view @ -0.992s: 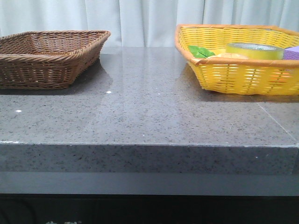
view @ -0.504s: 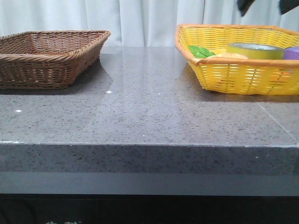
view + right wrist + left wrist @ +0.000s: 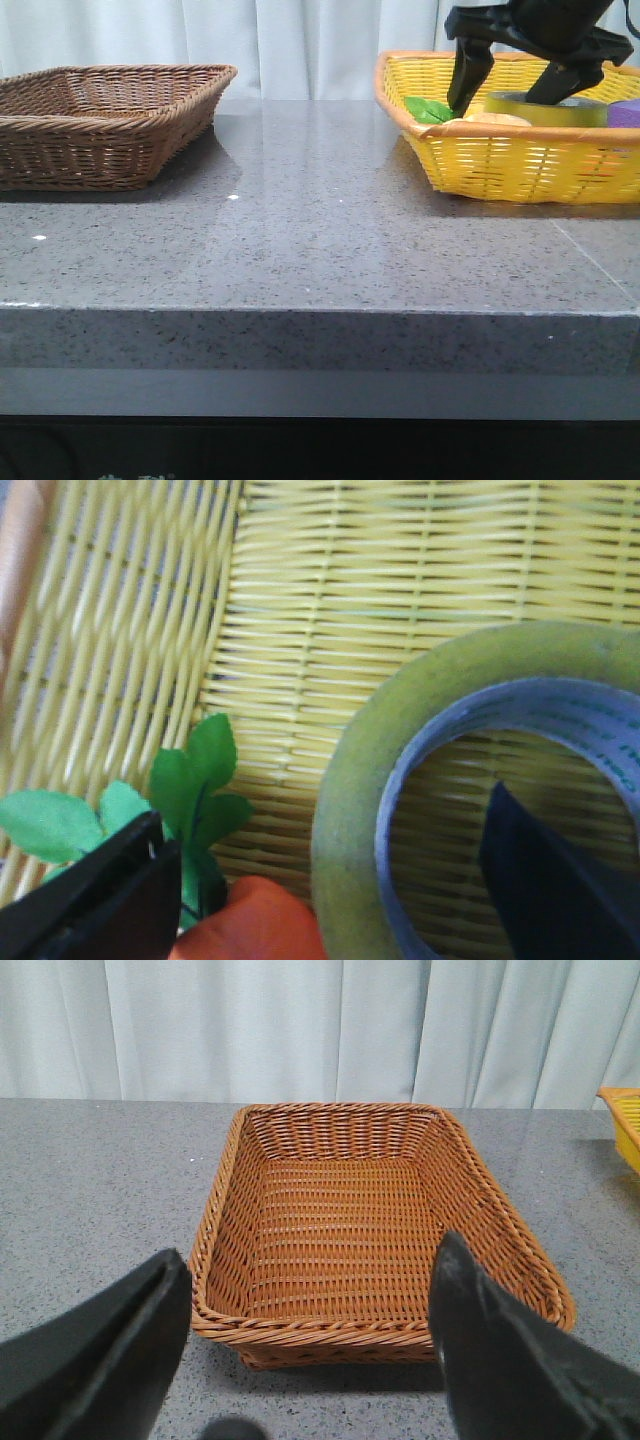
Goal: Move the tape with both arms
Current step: 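Lower the right gripper into the yellow basket onto the tape roll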
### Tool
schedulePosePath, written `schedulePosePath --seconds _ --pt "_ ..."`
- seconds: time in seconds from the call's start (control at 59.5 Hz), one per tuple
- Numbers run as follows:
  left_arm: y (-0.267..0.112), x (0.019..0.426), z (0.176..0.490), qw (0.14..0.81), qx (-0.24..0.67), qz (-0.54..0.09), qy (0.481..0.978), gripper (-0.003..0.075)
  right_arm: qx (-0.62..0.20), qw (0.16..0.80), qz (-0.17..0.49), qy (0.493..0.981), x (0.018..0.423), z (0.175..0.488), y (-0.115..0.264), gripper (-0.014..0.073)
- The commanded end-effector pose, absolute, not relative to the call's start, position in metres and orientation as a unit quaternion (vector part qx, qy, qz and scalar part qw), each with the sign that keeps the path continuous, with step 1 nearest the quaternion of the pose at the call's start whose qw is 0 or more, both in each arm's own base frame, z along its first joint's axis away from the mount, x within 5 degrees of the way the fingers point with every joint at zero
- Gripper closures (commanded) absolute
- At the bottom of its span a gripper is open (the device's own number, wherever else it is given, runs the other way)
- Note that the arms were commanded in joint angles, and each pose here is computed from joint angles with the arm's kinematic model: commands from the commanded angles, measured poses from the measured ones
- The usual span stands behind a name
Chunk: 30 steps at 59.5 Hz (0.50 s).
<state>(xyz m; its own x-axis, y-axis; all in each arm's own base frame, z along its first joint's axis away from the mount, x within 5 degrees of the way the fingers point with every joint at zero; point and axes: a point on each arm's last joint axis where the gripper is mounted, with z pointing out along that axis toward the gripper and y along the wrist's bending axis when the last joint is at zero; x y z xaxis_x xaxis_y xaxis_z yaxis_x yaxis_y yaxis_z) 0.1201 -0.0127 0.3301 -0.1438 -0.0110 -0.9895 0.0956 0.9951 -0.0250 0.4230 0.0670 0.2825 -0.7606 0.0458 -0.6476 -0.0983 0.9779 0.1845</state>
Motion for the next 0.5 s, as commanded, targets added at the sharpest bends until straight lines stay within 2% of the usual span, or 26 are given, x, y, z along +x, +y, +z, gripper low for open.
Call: schedulePosePath --seconds 0.0,0.067,0.336,0.488 --pt "-0.0139 0.1218 0.3484 0.694 0.027 -0.051 0.718 0.023 -0.011 0.402 0.11 0.909 0.4226 0.3137 0.0649 -0.0018" --pt "-0.0139 0.1218 0.3484 0.694 0.027 -0.051 0.718 0.023 -0.01 0.402 0.11 0.909 0.4229 0.3133 0.0649 0.0035" --pt "-0.0139 0.1218 0.3484 0.694 0.027 -0.051 0.718 0.023 -0.01 0.402 0.111 0.909 0.4229 0.3133 0.065 0.0461" --pt "-0.0139 0.1218 0.3484 0.694 0.027 -0.051 0.718 0.023 -0.01 0.403 0.111 0.908 0.4225 0.3141 0.0649 0.0531"
